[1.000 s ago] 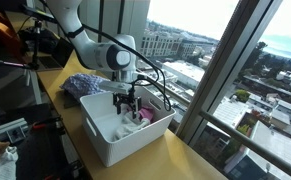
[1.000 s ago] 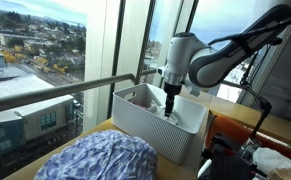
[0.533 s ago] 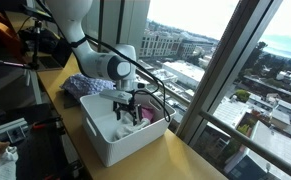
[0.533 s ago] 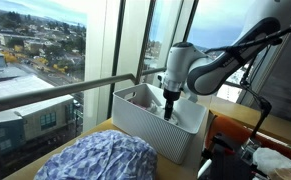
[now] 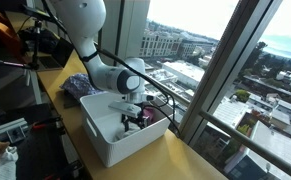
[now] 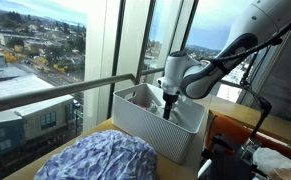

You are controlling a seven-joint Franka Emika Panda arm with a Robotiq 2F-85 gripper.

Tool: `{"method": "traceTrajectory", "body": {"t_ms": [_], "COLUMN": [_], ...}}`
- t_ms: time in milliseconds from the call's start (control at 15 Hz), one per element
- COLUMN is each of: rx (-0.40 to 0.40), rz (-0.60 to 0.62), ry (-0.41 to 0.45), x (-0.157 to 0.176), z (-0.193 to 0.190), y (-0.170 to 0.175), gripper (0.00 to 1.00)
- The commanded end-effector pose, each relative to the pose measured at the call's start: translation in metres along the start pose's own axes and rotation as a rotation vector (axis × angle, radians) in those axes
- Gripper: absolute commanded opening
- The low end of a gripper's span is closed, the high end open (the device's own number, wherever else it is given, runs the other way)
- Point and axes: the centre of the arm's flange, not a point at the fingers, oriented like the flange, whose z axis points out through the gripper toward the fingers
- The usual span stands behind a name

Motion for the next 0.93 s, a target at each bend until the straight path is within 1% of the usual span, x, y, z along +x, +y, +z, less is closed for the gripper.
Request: {"method": "traceTrajectory", "body": {"t_ms": [0,67,133,267,333,667,867], "rx": [-0.009,-0.007,-0.008,-0.009,-0.01,-0.016,-0.02], "rz": [-0.009,-0.012,-0.013,-0.015,-0.017,-0.027,-0.032], "ry": [0.0,-0.004,-0.006,-0.009,-0.008,0.005,0.022], "x": [0.014,0.015,0.017,0.018,0.02,0.023,0.024], "z": [0.017,0.019,0.022,0.024,0.023,0.008,-0.008], "y": [0.001,-0.001,-0.002,-0.004,-0.005,-0.014,-0.019], "gripper": [1.0,0.96,0.74,0.69,0.6,0.22,0.02]}}
